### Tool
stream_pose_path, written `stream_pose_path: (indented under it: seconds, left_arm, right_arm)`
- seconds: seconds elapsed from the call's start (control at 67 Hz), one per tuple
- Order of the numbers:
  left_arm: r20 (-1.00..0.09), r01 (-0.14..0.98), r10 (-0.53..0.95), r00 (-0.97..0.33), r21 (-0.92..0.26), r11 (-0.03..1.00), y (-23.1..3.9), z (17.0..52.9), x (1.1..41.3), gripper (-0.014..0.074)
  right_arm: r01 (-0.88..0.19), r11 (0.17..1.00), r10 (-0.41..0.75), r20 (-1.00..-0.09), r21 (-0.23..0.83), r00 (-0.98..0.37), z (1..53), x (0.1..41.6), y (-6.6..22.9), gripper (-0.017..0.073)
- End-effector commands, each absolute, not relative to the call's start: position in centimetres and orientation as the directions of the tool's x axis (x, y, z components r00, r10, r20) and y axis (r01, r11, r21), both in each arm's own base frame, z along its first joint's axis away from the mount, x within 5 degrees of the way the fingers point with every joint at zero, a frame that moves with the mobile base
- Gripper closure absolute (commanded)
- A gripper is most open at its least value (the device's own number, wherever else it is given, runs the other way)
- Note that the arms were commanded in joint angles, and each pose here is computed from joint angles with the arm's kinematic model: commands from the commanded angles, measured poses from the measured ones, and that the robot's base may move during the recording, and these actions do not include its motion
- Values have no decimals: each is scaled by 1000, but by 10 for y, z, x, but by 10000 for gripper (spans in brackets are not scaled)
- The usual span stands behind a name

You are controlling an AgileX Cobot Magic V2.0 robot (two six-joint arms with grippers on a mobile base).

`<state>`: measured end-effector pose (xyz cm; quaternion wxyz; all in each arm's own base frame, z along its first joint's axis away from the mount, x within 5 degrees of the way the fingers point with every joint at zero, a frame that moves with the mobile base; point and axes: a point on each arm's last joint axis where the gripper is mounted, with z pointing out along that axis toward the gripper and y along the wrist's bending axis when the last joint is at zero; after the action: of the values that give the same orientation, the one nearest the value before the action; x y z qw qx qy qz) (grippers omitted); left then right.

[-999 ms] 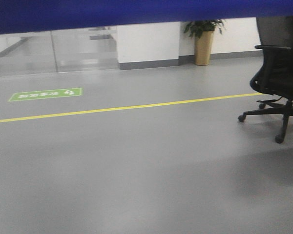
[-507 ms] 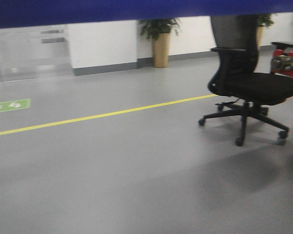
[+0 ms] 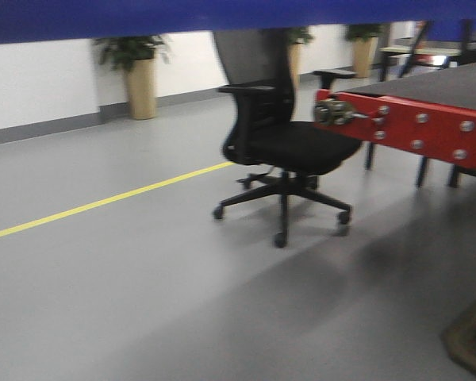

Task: Move blue bin to conveyor side
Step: 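Carry the blue bin with both grippers to the red-framed grey table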

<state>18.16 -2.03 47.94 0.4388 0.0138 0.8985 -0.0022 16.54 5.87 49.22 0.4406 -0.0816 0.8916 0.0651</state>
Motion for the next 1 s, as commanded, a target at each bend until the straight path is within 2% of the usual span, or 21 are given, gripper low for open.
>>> stream_pose_path:
  seconds: [0.0, 0.985]
  left_arm:
    - [-854, 38, 40, -519, 23, 999, -20, 492, 180, 612]
    - [-854, 33, 43, -518, 31, 999, -19, 492, 180, 612]
  right_arm:
    - [-190, 982, -91, -876, 0, -473, 508, 164, 52, 639]
    - [-190, 982, -91, -878, 1, -470, 508, 164, 52, 639]
